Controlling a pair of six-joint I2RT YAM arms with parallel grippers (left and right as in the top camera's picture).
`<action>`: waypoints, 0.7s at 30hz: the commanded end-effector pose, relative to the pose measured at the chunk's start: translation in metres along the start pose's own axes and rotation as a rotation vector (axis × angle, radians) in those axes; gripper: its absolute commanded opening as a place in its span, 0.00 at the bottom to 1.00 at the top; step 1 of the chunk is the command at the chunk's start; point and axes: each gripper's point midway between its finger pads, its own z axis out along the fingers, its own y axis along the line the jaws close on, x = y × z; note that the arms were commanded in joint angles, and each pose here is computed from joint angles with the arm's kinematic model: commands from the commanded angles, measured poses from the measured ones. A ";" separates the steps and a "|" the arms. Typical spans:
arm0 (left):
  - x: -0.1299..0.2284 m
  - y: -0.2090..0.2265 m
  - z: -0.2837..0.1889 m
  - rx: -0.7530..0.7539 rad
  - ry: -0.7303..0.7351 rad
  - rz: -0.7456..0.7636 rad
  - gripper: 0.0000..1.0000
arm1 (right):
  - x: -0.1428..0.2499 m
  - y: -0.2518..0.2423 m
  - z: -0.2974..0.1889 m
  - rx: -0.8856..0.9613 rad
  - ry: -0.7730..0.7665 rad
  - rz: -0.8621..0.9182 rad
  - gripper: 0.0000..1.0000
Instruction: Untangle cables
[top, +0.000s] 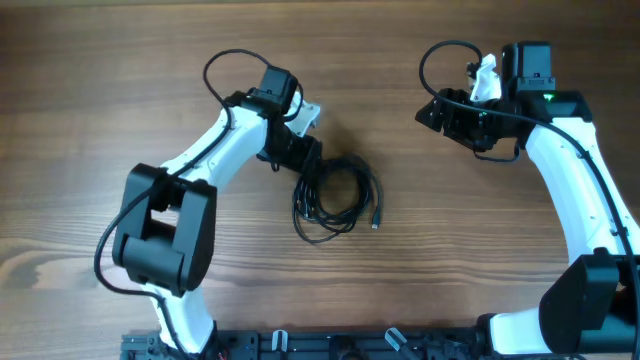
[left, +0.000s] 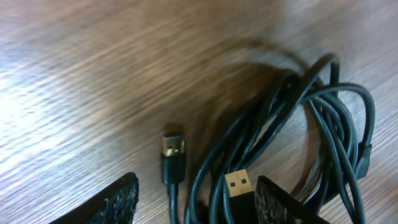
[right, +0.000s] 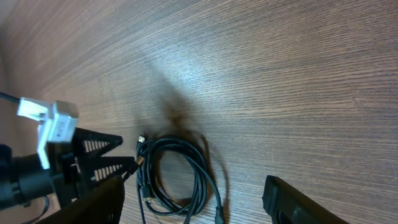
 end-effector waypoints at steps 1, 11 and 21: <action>0.004 -0.004 0.014 0.026 0.036 0.036 0.62 | 0.000 -0.002 0.005 0.011 0.008 -0.019 0.73; 0.016 0.005 0.039 -0.026 0.100 0.068 0.40 | 0.002 -0.003 0.005 0.013 0.015 -0.019 0.73; 0.015 -0.004 0.053 -0.021 0.108 0.065 0.04 | 0.004 0.001 0.005 -0.008 0.026 -0.033 0.73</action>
